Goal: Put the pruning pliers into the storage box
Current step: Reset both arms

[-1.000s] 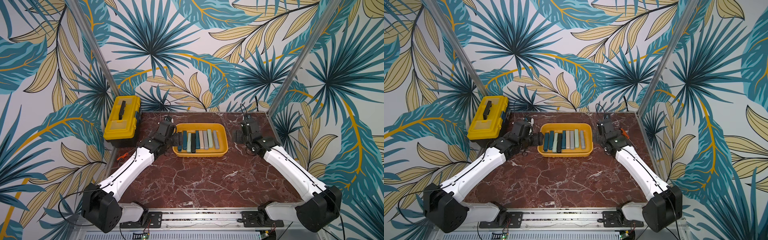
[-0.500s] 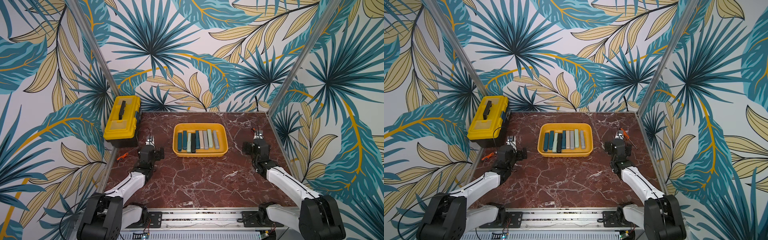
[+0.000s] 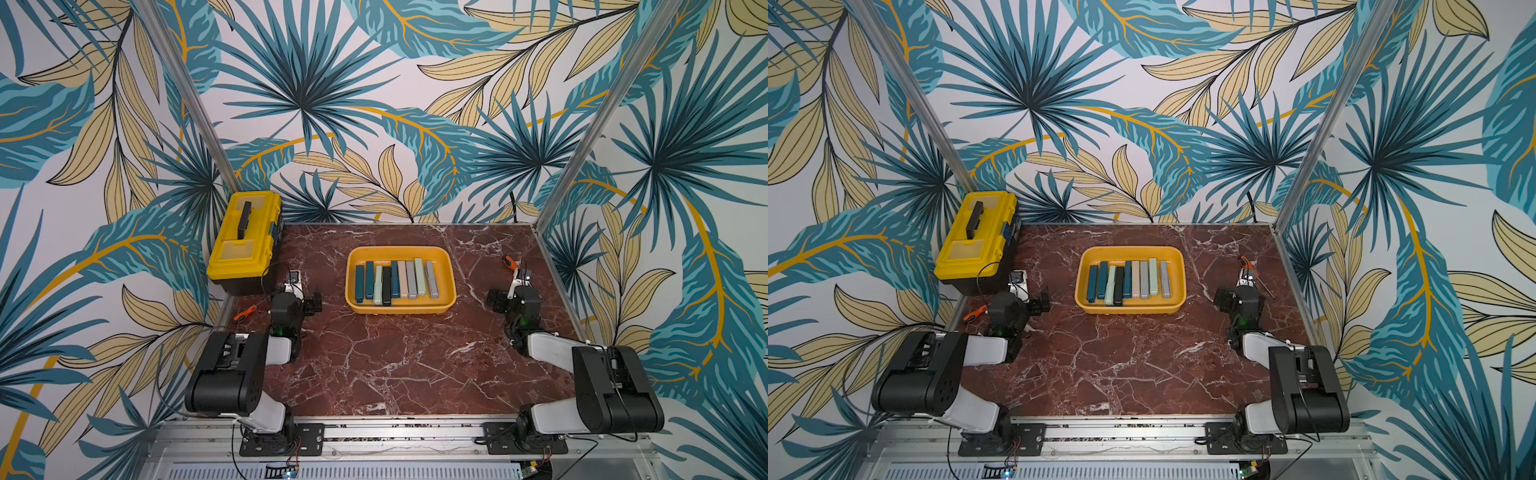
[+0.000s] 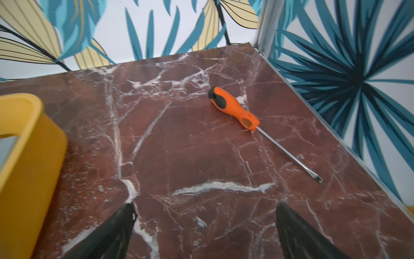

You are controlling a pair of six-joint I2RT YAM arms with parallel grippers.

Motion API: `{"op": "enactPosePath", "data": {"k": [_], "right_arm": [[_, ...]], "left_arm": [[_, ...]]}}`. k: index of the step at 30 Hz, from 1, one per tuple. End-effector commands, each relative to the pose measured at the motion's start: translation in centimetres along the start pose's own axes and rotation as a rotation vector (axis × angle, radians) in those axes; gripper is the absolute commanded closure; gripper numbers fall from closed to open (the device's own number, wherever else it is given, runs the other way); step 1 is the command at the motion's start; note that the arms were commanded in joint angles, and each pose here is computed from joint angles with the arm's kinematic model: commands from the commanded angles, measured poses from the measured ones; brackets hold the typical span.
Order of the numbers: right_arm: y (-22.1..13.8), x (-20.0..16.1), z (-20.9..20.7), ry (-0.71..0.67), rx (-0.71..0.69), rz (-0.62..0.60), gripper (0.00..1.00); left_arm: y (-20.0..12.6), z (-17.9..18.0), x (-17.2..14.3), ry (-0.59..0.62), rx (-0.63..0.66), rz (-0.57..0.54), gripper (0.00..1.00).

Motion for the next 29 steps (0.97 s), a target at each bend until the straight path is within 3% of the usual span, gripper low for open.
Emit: {"op": "enactPosePath", "data": {"k": [1,4,8,29], "right_arm": [[-0.3,-0.1,1.4,-0.021,0.115,-0.115,0.01],[0.0,-0.3,1.5,-0.018,0.109,-0.047,0.01],[0.3,-0.5,2.5,-0.059,0.155,-0.021,0.01],[0.1,-0.5,2.9,-0.074,0.175,-0.023,0.01]], "left_arm": [[-0.7,-0.4,2.3,0.011,-0.042,-0.119,0.00],[-0.8,-0.5,2.3,0.015,-0.047,-0.148,0.00],[0.2,0.7,2.3,-0.014,0.030,-0.092,0.00],[0.1,0.4,2.4,-0.004,0.014,-0.103,0.00]]}}
Point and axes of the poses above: each gripper's point midway between its finger pads, its own y axis out along the fingers, its own z axis along the line the jaws close on, x = y × z, the point moved 2 cm from there along -y, back along the fingers, and after that the axes turned 3 degrees about y, right-handed, at the moved point
